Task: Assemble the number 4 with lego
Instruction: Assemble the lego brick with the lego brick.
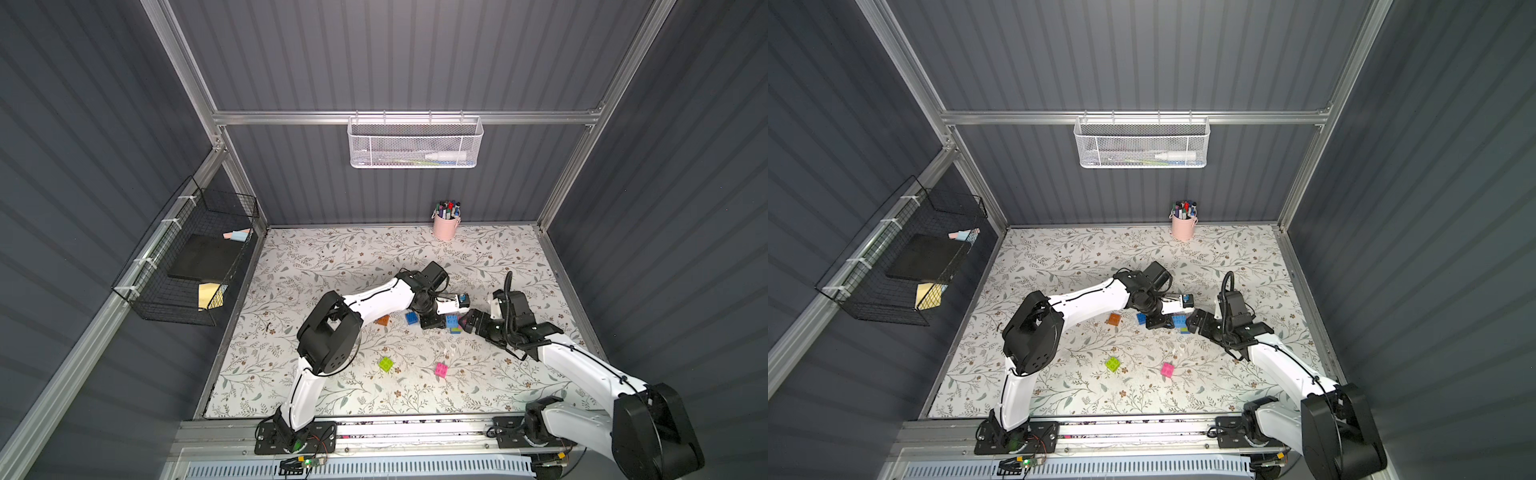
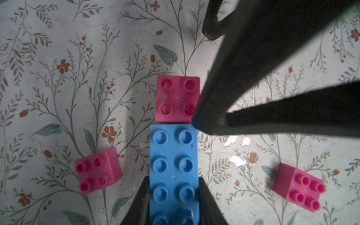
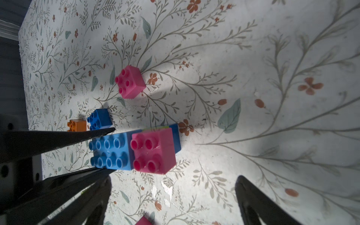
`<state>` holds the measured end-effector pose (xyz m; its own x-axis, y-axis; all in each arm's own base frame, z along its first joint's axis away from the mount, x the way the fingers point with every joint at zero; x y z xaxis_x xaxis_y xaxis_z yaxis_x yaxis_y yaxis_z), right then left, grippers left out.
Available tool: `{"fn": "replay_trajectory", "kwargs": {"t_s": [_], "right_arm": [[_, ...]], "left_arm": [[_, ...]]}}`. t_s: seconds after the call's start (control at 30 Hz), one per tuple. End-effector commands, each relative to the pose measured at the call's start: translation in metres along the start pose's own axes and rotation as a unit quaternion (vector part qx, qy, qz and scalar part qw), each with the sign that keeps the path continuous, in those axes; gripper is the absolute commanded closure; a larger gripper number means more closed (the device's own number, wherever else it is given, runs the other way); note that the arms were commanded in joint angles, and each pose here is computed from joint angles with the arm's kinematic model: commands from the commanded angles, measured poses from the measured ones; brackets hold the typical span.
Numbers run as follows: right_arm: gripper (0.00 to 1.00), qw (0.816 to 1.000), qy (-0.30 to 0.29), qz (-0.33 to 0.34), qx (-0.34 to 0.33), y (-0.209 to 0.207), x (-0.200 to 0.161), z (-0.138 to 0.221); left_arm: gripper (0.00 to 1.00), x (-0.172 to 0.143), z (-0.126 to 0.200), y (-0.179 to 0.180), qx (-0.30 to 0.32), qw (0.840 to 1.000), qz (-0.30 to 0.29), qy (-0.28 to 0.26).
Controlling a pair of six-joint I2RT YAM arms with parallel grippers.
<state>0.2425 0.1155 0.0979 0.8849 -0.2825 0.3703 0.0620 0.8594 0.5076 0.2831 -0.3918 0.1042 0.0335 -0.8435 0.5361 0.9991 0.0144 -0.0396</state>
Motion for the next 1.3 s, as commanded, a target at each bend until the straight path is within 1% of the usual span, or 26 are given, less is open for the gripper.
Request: {"fn": "replay_trajectory", "kwargs": {"t_s": [0.0, 0.2, 0.4, 0.6, 0.87, 1.27], "right_arm": [[0.01, 1.0, 0.01, 0.01, 0.008, 0.001, -0.002, -0.004], [0.01, 1.0, 0.015, 0.008, 0.002, -0.002, -0.002, -0.009], [0.01, 1.0, -0.004, 0.017, 0.013, 0.002, 0.002, -0.005], [0.01, 0.999, -0.014, 0.024, 0.02, 0.005, 0.005, -0.003], [0.01, 0.999, -0.004, 0.027, 0.027, 0.007, 0.005, -0.007], [0.01, 0.999, -0.007, 0.03, 0.028, 0.008, 0.008, -0.009]], "left_arm": [[0.97, -0.005, -0.002, 0.002, -0.003, 1.0, 0.001, 0.016], [0.97, -0.006, -0.003, 0.004, -0.004, 1.0, -0.003, 0.021], [0.97, -0.007, -0.002, 0.004, -0.002, 0.999, -0.014, 0.028], [0.98, -0.007, -0.002, 0.004, -0.001, 0.999, -0.013, 0.031], [0.97, 0.002, 0.007, 0.003, -0.001, 1.0, 0.001, 0.011], [0.97, 0.011, 0.018, 0.004, 0.02, 0.999, 0.023, -0.012]]}}
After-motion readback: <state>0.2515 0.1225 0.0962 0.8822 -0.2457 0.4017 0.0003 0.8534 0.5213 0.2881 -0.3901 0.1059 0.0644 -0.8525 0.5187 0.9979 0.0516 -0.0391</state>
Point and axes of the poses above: each gripper's point midway between its finger pads, its own z axis back along the fingers, its own y axis along the line the jaws close on, x = y × z, the point moved 4 cm from there along z, back along the fingers, and after that the axes turned 2 degrees about z, right-handed, at the moved point
